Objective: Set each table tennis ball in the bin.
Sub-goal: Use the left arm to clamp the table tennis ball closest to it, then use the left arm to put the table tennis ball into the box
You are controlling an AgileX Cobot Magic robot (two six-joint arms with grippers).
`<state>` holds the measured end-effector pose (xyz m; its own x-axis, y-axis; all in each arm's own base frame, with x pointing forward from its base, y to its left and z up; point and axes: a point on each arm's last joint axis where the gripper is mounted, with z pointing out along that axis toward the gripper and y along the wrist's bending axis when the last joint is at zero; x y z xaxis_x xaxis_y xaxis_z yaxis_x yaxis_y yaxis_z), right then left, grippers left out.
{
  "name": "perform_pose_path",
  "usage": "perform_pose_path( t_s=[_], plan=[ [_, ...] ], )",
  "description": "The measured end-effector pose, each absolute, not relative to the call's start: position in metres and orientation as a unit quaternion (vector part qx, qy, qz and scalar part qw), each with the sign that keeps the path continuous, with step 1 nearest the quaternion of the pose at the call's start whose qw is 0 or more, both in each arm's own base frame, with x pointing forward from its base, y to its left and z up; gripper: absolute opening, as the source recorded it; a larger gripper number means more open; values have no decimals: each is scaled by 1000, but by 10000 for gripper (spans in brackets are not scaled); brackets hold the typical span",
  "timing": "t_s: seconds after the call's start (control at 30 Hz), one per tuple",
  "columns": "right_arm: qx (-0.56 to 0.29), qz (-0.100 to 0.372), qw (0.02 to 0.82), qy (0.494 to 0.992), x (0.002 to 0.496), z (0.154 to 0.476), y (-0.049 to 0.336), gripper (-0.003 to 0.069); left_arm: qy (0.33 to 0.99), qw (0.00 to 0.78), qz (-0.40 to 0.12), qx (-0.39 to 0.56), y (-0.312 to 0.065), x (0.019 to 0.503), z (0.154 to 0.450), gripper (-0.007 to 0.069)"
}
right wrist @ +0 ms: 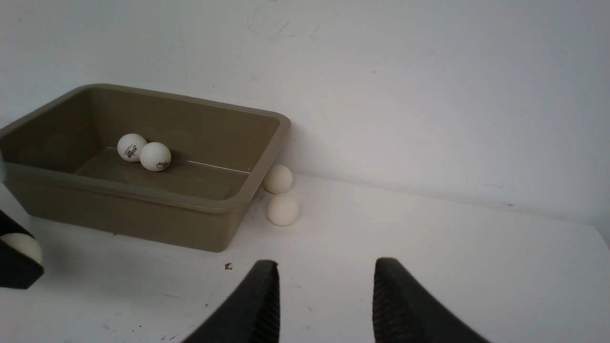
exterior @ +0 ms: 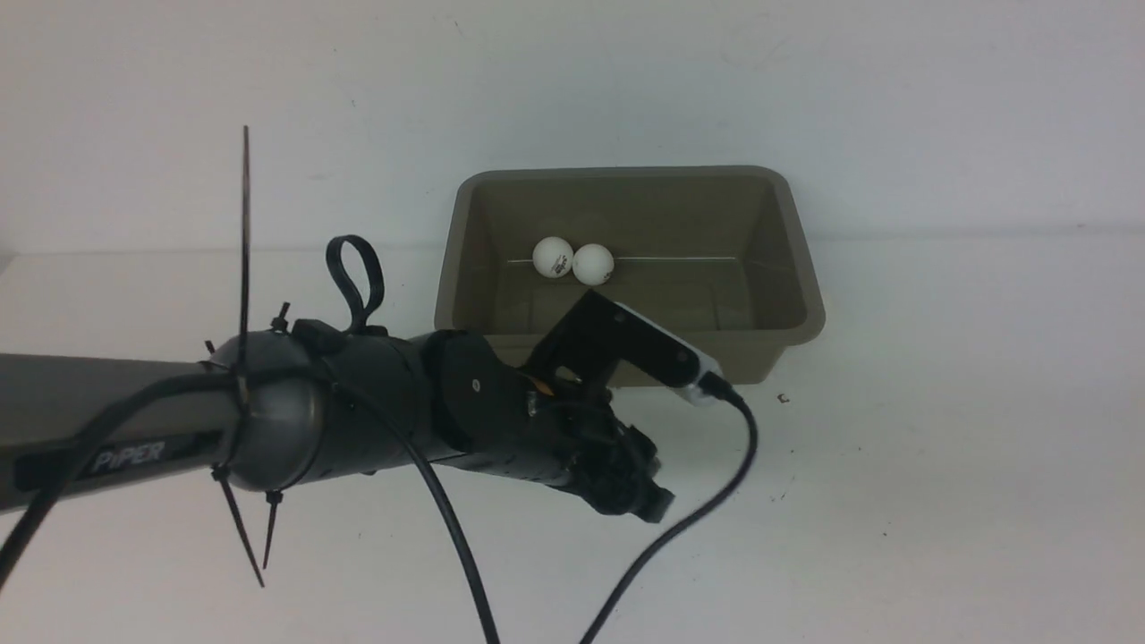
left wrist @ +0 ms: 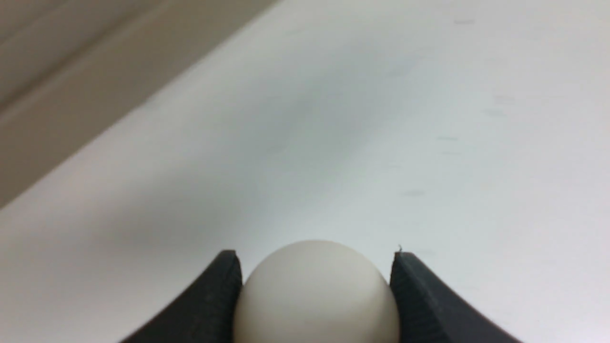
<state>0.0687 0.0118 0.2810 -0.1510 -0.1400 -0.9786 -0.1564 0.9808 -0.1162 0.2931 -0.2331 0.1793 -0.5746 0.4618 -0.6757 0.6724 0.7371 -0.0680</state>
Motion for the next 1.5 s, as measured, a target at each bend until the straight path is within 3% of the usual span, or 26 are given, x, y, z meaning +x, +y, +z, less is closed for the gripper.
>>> perform_pose_path(
  t_s=[0.2, 0.6, 0.83, 1.23, 1.5],
  plan=[
    [-98, 6, 644, 759, 69, 281, 12, 262, 840, 380, -160, 353, -241, 284, 207, 352],
    [-98, 6, 644, 759, 69, 281, 12, 262, 786, 557, -42, 265, -205, 336, 230, 352],
    [-98, 7, 644, 758, 69, 281, 12, 262, 794, 562, -19, 231, -187, 382, 216, 352],
    [-98, 7, 644, 758, 69, 281, 12, 262, 780, 550, -4, 297, -195, 387, 207, 353],
    [-98, 7, 645, 758, 69, 281, 12, 262, 787, 530, -17, 316, -198, 385, 204, 437]
  ],
)
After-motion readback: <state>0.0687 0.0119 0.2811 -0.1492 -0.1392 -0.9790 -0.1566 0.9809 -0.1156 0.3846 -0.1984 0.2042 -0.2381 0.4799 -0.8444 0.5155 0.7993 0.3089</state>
